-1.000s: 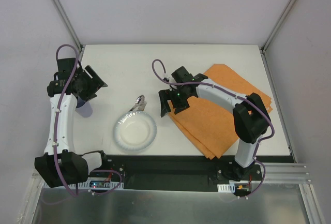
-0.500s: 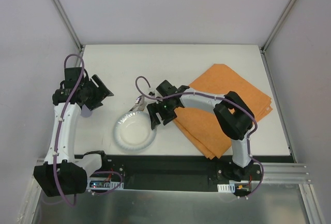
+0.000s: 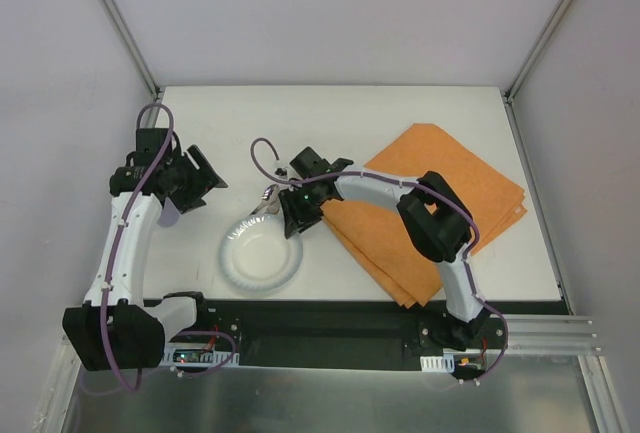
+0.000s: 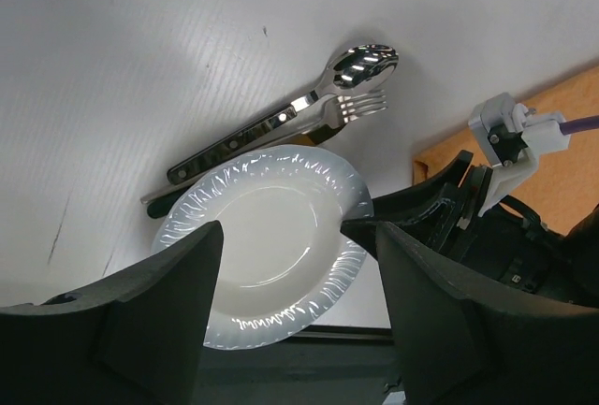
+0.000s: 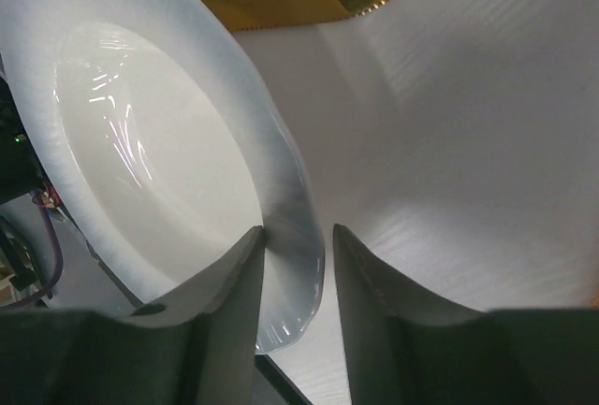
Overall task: Set the dinner table for one person
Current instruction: Place the plate at the corner of the board.
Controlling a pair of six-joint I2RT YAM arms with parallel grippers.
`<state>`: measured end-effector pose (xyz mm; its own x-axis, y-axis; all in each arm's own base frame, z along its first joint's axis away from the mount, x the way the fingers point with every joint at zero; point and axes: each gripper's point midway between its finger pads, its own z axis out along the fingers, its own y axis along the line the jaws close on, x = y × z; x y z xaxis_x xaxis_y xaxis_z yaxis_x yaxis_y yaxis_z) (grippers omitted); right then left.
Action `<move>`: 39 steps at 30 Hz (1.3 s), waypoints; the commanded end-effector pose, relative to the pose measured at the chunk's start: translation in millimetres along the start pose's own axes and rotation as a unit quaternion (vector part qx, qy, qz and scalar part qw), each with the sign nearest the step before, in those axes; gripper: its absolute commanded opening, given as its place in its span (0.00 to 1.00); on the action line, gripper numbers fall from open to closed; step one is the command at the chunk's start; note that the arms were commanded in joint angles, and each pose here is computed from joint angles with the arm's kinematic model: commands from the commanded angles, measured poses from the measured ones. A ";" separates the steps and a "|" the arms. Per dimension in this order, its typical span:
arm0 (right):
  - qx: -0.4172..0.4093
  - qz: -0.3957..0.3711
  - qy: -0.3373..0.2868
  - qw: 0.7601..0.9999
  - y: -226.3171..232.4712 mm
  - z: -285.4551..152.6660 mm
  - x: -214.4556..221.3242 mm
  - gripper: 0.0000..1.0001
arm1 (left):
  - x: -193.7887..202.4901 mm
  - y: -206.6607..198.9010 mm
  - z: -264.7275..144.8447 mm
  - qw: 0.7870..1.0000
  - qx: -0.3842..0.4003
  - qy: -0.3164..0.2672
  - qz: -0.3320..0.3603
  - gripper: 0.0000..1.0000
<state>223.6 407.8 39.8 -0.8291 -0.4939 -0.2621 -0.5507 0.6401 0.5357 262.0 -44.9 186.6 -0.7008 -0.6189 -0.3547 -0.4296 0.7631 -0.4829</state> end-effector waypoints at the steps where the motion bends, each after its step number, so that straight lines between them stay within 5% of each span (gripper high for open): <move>1: -0.018 -0.017 -0.013 1.000 13.3 2.1 -17.8 0.29 | -7.5 -6.3 -2.3 1.000 -0.002 -0.006 0.014 0.67; 6: -0.012 -0.015 0.003 1.000 12.3 5.2 -18.7 0.01 | -20.0 -13.4 -7.4 0.999 -0.003 -0.014 0.030 0.67; 30: -0.107 0.004 -0.127 0.986 70.8 -57.7 -122.0 0.01 | -19.2 -12.5 -4.4 0.999 -0.008 -0.004 0.032 0.66; 39: -0.118 0.028 -0.156 0.980 58.0 -50.7 -155.1 0.01 | -11.4 -9.4 -5.3 1.000 -0.007 0.003 0.023 0.66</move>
<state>299.4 465.0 119.5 -0.8828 -0.3099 -0.3529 -0.4695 0.5617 0.6812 280.0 -42.3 198.0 -0.7178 -0.5890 -0.3712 -0.4088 0.7881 -0.4602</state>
